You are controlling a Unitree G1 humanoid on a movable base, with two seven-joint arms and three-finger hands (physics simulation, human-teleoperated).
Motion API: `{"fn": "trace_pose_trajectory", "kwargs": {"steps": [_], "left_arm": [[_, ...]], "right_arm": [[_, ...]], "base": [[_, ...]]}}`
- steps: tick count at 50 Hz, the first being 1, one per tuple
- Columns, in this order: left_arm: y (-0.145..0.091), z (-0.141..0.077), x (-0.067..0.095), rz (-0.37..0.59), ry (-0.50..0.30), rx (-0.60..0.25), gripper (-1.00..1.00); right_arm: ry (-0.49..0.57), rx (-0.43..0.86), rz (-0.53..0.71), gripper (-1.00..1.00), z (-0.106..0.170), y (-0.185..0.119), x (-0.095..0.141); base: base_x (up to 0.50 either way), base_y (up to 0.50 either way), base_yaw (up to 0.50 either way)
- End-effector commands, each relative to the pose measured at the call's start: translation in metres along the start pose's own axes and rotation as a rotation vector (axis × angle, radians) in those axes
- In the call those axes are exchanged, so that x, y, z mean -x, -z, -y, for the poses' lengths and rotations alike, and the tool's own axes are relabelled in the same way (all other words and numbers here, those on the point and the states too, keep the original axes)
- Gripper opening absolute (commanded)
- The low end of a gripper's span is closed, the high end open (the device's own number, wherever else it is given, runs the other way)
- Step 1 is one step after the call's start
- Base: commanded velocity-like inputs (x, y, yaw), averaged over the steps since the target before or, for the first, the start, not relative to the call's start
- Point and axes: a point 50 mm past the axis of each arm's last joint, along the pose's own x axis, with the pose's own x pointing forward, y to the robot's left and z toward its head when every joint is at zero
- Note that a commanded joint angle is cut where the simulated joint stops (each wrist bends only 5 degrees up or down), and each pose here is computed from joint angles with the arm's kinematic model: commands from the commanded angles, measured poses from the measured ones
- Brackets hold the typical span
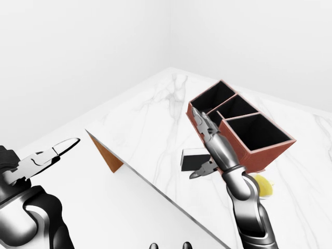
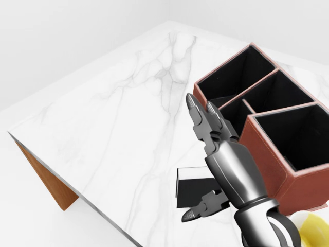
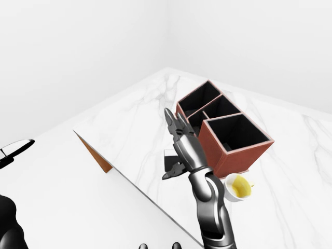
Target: Pick up the book and place it in the right compartment of the caddy.
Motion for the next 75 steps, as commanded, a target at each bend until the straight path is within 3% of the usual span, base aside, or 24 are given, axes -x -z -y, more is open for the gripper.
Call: {"fn": "trace_pose_trajectory", "kwargs": {"steps": [1,36,75], "left_arm": [[0.000,0.000,0.000,0.000,0.000,0.000,1.00],[0.002,0.000,0.001,-0.002,0.002,-0.004,1.00],[0.001,0.002,0.001,-0.008,0.007,-0.004,1.00]], "right_arm": [[-0.048,0.057,-0.024,1.00,-0.011,0.009,-0.001],[-0.117,0.162,-0.123,1.00,-0.038,0.045,-0.015],[-0.162,0.222,-0.155,1.00,-0.044,0.055,-0.021]], "base": [[0.00,0.00,0.00],[0.00,0.00,0.00],[0.00,0.00,0.00]]}}
